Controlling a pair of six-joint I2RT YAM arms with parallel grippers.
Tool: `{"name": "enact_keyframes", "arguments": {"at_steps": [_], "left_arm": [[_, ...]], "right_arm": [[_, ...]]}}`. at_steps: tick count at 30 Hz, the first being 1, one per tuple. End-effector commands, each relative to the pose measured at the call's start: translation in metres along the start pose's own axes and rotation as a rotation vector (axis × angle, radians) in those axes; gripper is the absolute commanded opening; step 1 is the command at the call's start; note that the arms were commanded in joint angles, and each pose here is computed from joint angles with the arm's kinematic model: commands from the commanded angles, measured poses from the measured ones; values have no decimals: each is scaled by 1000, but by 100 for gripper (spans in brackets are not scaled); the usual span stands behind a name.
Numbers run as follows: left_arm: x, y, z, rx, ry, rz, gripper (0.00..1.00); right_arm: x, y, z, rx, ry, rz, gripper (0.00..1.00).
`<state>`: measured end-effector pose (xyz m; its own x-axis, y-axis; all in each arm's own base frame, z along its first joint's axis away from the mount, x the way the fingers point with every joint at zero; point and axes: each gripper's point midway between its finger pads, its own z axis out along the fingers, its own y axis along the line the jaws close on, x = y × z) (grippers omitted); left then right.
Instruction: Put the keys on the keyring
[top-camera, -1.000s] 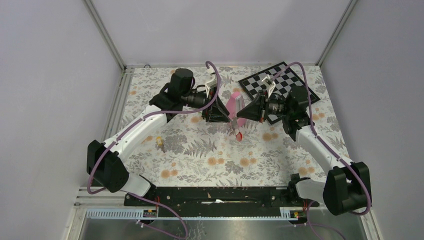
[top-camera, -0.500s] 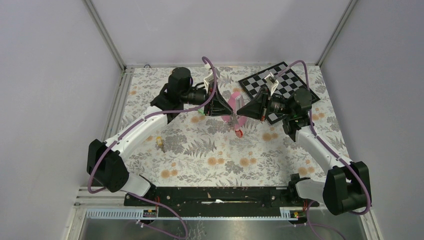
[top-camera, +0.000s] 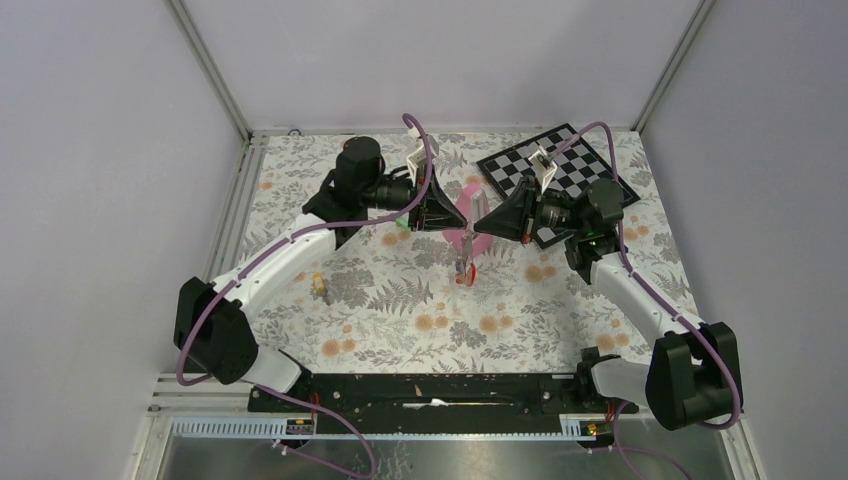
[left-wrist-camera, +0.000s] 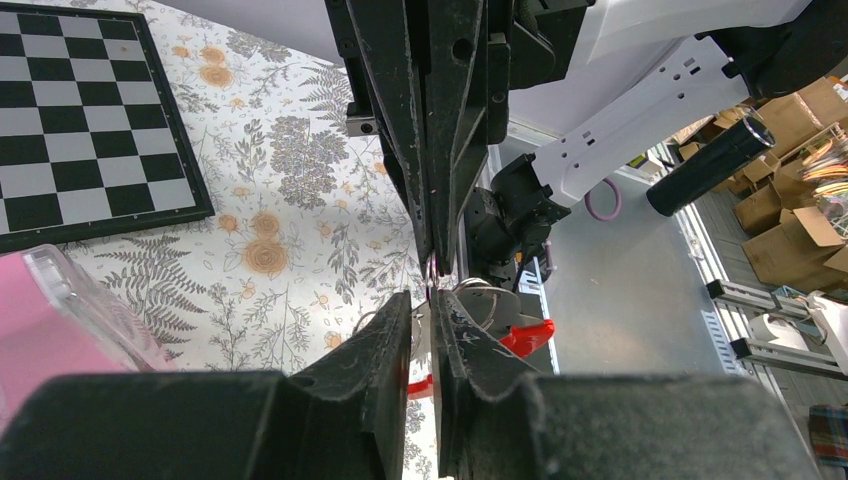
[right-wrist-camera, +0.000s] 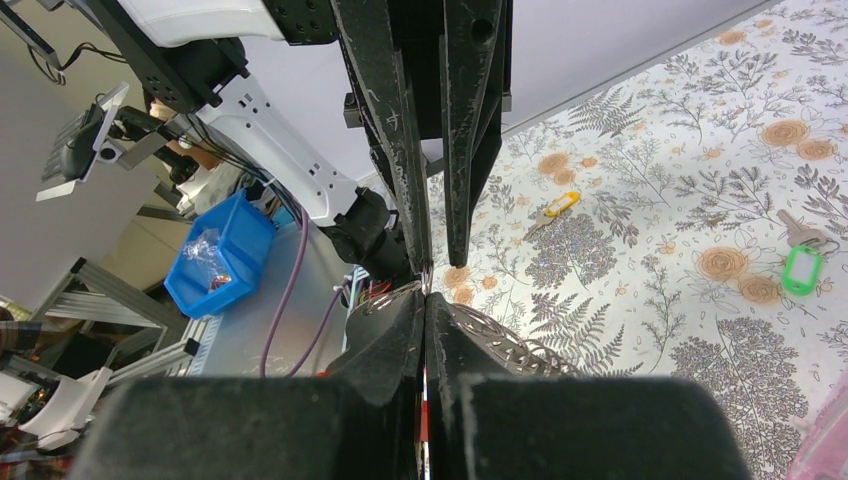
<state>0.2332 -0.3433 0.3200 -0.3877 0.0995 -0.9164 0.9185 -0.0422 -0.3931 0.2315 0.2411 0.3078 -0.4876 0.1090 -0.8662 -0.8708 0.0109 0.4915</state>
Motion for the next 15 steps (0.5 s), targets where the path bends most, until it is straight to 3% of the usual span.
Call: {"name": "enact_keyframes", "arguments": {"at_steps": [1, 15], "left_arm": [[-2, -3, 4, 24, -15, 29, 17], [10, -6, 15, 53, 8, 2, 18]], "right_arm": [[-9, 10, -1, -22, -18, -76, 0], [-9, 9, -1, -19, -21, -80, 0]]}}
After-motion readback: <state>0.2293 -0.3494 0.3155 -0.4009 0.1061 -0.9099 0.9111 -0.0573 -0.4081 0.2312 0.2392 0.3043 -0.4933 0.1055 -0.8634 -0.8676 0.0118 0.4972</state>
